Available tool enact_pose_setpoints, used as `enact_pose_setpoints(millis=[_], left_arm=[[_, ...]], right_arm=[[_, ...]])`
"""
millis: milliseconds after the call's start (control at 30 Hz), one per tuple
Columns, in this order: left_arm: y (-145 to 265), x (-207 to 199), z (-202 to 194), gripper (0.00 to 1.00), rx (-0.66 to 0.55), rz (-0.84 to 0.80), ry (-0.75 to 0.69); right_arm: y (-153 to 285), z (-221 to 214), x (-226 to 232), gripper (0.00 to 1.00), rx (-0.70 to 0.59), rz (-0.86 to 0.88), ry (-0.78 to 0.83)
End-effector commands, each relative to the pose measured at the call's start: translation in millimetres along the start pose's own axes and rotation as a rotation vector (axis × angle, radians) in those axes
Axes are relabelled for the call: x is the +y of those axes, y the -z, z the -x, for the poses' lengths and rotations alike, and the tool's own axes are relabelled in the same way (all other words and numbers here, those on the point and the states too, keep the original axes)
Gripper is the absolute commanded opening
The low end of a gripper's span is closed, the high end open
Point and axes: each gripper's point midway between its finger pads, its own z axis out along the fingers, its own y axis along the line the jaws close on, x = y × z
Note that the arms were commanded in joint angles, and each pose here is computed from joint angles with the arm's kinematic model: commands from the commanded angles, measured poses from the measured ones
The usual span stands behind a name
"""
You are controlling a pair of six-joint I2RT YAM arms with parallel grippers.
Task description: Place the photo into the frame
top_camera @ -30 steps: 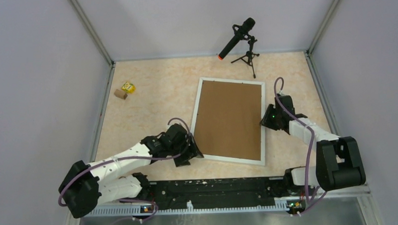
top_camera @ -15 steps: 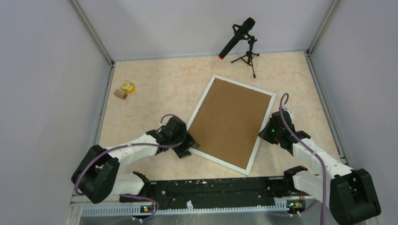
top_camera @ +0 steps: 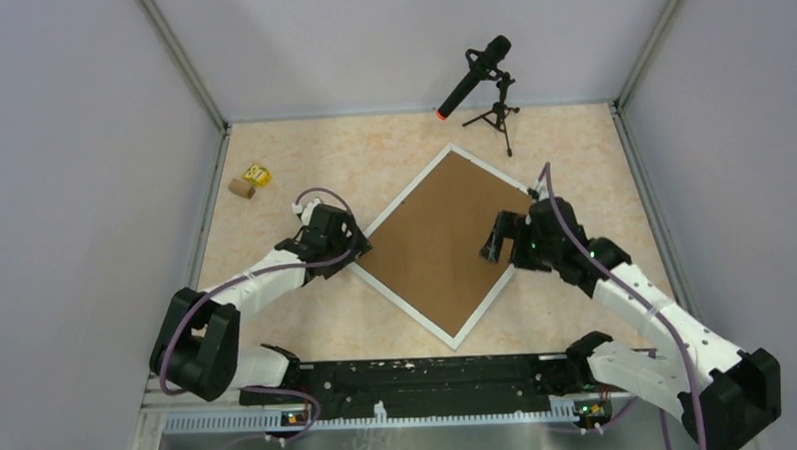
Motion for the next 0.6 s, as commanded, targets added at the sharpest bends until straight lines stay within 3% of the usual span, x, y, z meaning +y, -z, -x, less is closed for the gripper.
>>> enact_pose_setpoints(millis=[0,133,267,433,567], left_arm=[[24,-12,29,0.93,-0.117,-0.053,-0.092],[30,-6,4,0.93,0.015,-0.057,-0.16],[31,-23,-26,0.98,0.161,-0.203,-0.237],[32,-43,-39,0.99,0.186,-0.374,-0.266],[21,-41,-49,0.99,0.227,-0.38,-0.247]], right_arm=[[8,88,0,0.99,-0.161,-0.207,0.262],[-20,168,-10,0.99,-0.296,-0.288,0.24],[-68,224,-32,0.97,-0.257,-0.193,0.138],[-122,258,-41,0.95,-0.168,-0.155,0.207],[-148,264,-55,0.91,-0.114,-0.181,0.209]])
